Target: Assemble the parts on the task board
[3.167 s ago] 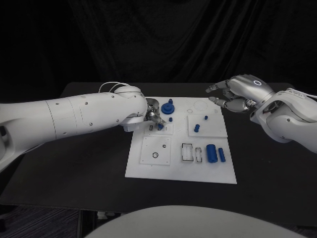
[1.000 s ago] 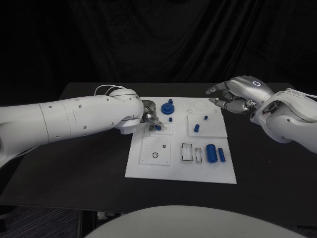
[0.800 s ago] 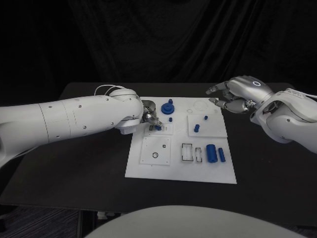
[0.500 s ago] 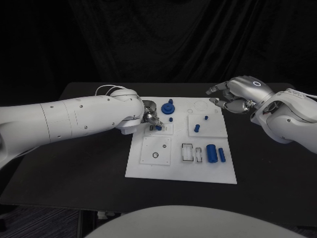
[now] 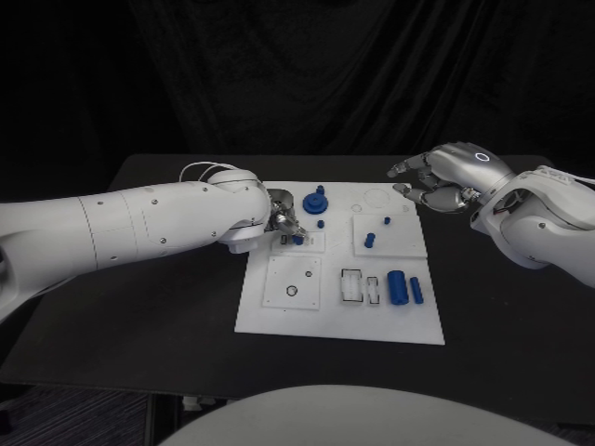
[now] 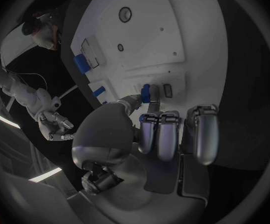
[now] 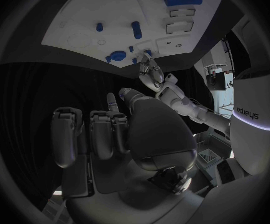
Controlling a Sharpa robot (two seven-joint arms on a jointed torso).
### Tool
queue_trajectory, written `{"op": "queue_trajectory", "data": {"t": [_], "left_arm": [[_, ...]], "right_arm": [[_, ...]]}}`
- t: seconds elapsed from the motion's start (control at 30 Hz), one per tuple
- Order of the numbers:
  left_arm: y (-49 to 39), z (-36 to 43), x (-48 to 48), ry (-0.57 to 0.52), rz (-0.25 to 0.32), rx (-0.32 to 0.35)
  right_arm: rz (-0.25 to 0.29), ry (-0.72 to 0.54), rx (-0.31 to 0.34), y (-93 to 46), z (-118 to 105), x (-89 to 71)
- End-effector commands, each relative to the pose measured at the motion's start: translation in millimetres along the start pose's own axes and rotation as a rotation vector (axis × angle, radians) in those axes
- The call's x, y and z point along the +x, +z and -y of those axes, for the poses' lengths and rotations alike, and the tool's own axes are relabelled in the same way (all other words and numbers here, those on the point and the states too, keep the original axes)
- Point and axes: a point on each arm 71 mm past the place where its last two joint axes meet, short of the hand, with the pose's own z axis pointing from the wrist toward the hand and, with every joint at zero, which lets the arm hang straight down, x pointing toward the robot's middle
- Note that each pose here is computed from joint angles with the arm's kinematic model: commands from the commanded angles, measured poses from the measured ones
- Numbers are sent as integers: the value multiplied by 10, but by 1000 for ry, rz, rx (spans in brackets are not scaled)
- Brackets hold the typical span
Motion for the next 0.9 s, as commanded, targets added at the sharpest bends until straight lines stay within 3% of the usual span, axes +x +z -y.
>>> {"op": "queue_trajectory", "data": {"t": [0.03,0.43,0.9], "left_arm": [[15,15,73,5,-22,15],[-1,-8,60,-12,4,26],[-156,-102,13,-94,130,91]], "right_arm": [[-5,-4,17,-5,15,4],[-8,-4,20,-11,22,4],[-9,-5,31,-41,51,-2]]}}
